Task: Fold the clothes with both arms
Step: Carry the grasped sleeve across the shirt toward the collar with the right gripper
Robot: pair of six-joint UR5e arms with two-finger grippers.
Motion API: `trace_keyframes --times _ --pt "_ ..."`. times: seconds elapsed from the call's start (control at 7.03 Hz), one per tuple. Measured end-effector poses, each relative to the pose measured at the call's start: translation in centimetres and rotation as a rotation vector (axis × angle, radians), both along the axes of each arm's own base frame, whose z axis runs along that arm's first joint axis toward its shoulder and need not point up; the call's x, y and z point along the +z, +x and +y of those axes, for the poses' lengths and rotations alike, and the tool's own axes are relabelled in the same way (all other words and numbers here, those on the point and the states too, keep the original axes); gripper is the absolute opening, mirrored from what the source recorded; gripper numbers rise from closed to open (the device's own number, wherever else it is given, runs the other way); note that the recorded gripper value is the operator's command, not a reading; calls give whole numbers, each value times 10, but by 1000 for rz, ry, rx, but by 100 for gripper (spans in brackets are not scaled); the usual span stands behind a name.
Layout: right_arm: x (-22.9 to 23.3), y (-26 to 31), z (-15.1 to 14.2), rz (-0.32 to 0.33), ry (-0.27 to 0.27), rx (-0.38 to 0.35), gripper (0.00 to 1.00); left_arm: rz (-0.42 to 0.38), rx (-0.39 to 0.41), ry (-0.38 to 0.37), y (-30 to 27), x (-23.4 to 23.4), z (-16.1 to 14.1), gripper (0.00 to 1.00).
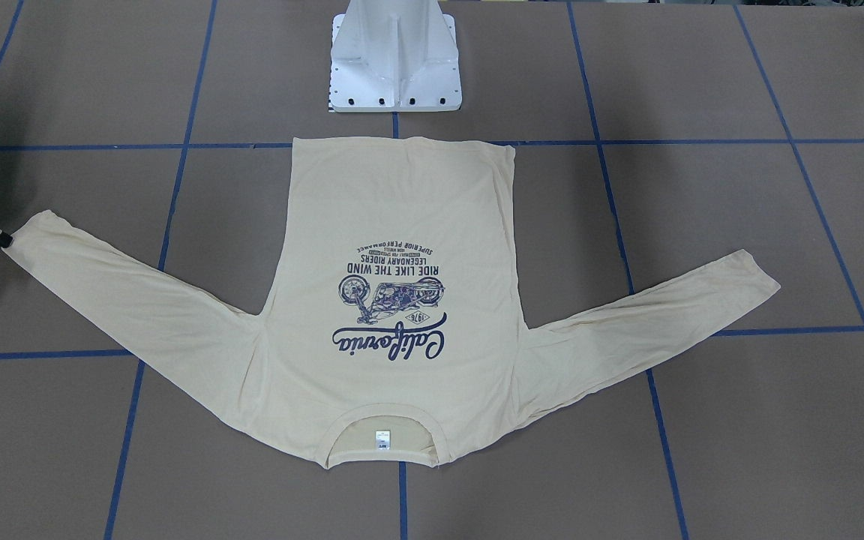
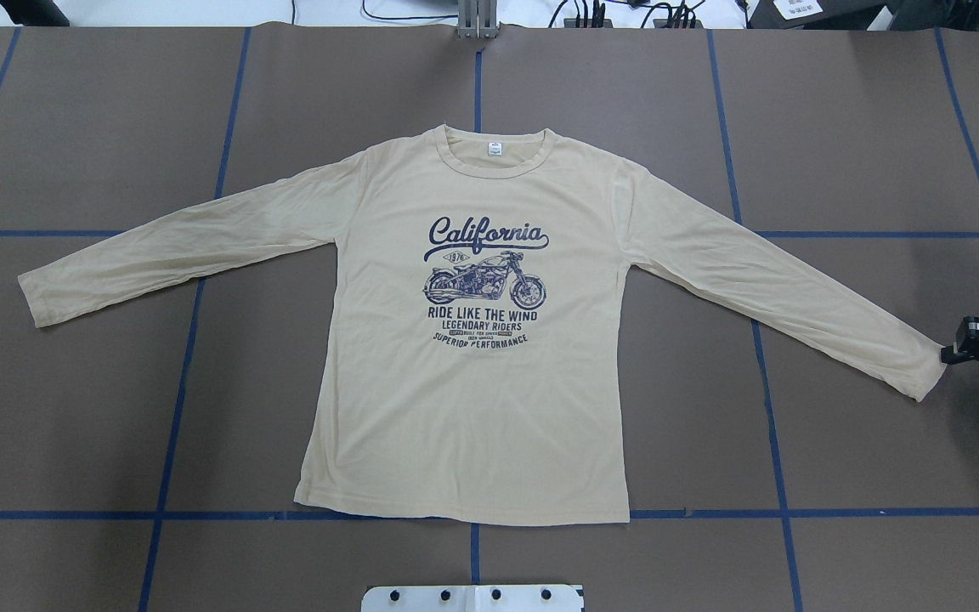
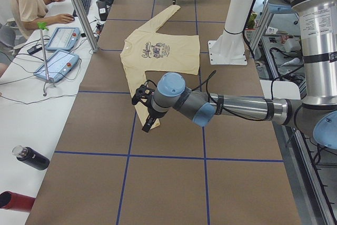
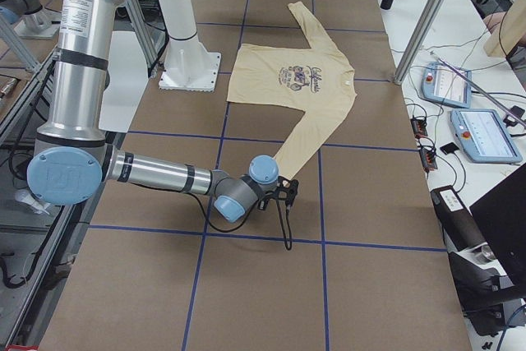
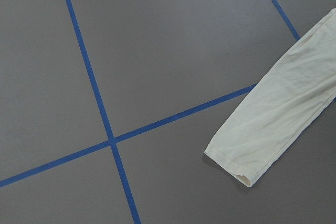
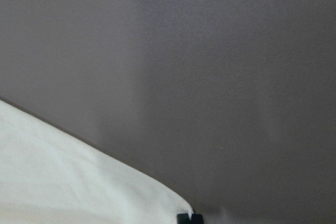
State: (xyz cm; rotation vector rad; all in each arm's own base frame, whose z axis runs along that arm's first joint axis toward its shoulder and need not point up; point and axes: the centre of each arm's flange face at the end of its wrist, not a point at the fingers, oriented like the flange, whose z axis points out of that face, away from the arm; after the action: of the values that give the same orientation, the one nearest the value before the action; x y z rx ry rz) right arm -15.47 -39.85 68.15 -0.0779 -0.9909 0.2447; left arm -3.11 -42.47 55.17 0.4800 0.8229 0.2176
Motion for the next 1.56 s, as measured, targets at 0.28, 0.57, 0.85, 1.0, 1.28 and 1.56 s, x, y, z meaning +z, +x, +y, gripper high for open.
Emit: trace_keyframes --times 0.28,0.57,0.85,1.0,1.28,1.56 --pt "-56 -1 -6 -63 31 7 0 1 0 3 0 -1 0 99" --pt "-149 -12 -29 -114 39 38 0 4 -1 18 0 -7 0 99" --pt "-271 -40 -86 -125 24 75 0 7 0 30 0 -11 0 99" --pt "-336 -56 -113 -129 11 112 0 8 0 35 0 -13 0 99" --pt "-460 -115 -145 -123 24 183 0 9 1 39 0 -14 0 99" --pt "-546 -215 -152 -101 95 227 0 10 2 40 0 -14 1 99"
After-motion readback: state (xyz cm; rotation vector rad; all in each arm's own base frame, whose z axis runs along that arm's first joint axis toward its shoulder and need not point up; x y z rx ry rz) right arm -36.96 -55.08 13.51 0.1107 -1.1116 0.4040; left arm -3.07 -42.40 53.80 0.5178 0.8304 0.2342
